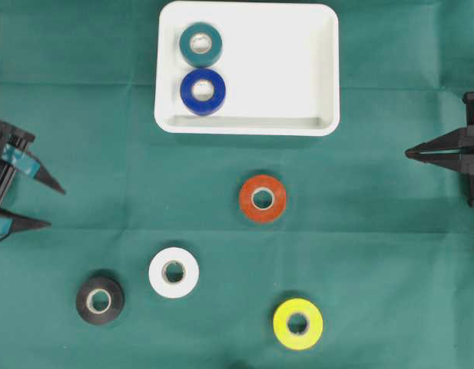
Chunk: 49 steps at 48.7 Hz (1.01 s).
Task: Put the tape into the white case with the left arm.
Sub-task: 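Move the left gripper down toward the black tape roll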
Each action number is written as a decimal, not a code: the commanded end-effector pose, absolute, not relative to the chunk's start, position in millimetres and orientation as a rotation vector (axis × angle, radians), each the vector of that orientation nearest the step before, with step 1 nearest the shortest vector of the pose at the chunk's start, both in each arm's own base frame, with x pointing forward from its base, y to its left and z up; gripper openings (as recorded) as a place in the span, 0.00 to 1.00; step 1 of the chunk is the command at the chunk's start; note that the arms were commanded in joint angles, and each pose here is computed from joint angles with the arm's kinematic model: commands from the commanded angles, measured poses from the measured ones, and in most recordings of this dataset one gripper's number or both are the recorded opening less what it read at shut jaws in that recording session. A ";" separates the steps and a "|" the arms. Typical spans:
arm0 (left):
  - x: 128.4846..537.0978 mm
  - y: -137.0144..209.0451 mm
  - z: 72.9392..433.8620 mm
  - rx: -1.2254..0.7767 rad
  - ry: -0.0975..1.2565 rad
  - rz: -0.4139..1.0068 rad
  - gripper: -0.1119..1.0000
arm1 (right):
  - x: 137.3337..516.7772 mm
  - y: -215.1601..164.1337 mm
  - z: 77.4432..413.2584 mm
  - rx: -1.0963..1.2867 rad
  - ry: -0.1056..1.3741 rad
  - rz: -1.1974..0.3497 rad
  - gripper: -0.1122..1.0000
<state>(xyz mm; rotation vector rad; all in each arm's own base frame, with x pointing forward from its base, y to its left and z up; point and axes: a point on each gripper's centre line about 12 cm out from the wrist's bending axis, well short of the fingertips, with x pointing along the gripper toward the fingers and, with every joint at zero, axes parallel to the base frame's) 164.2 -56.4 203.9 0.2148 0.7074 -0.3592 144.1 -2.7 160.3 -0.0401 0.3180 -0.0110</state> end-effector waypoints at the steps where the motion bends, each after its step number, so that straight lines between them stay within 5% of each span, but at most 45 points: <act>1: 163.4 -62.5 206.6 0.225 0.702 -0.392 0.68 | 146.4 -2.9 165.1 -0.038 0.300 -0.012 0.02; 24: 163.8 -77.3 197.0 0.259 0.723 -0.464 0.68 | 146.5 -2.9 164.9 -0.040 0.301 -0.012 0.02; 49: 190.9 -102.1 174.6 0.334 0.974 -0.508 0.68 | 146.1 -2.9 164.4 -0.040 0.303 -0.012 0.02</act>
